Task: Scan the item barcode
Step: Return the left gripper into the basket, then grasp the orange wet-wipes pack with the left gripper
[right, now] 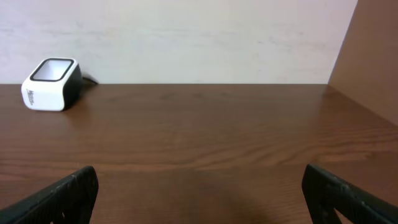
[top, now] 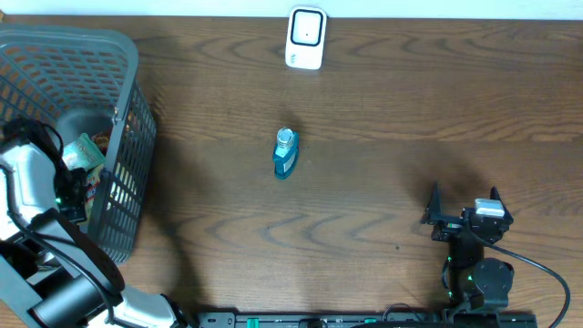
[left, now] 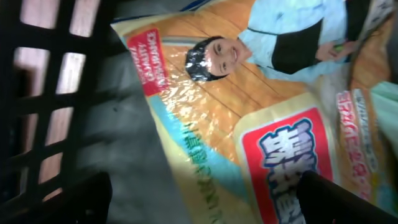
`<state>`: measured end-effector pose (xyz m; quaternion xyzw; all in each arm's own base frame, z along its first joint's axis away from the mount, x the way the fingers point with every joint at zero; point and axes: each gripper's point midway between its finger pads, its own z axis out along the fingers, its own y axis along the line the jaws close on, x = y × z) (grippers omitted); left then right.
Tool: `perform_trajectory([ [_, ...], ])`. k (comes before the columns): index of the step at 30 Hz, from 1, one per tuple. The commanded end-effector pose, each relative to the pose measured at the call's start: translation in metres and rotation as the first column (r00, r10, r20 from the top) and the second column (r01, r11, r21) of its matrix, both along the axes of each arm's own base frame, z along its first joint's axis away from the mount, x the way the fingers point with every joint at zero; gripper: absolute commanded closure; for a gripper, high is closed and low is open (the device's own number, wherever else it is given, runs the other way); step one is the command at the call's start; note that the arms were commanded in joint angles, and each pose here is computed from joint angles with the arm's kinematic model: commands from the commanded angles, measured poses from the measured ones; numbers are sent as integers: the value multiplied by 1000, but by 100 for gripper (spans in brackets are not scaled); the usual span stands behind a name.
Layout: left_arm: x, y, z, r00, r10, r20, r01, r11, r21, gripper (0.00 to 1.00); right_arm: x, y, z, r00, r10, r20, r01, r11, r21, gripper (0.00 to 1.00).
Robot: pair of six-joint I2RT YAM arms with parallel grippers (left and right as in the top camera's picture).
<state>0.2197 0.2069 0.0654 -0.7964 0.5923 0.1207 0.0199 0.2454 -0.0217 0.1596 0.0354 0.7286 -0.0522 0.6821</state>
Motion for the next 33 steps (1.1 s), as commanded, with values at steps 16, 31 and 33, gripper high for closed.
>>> perform_trajectory([
  [16,-19,-12,-59,1000,16,13,-16,1000,13,90,0,1,0,1000,5,-1,-5,1000,-15,1],
  [31,31,17,115,889,-156,430,8,945,327,93,0,1,0,1000,5,-1,-5,1000,-15,1],
  [33,33,18,159,838,-193,511,-32,917,398,93,0,1,0,1000,6,-1,-6,1000,-15,1],
])
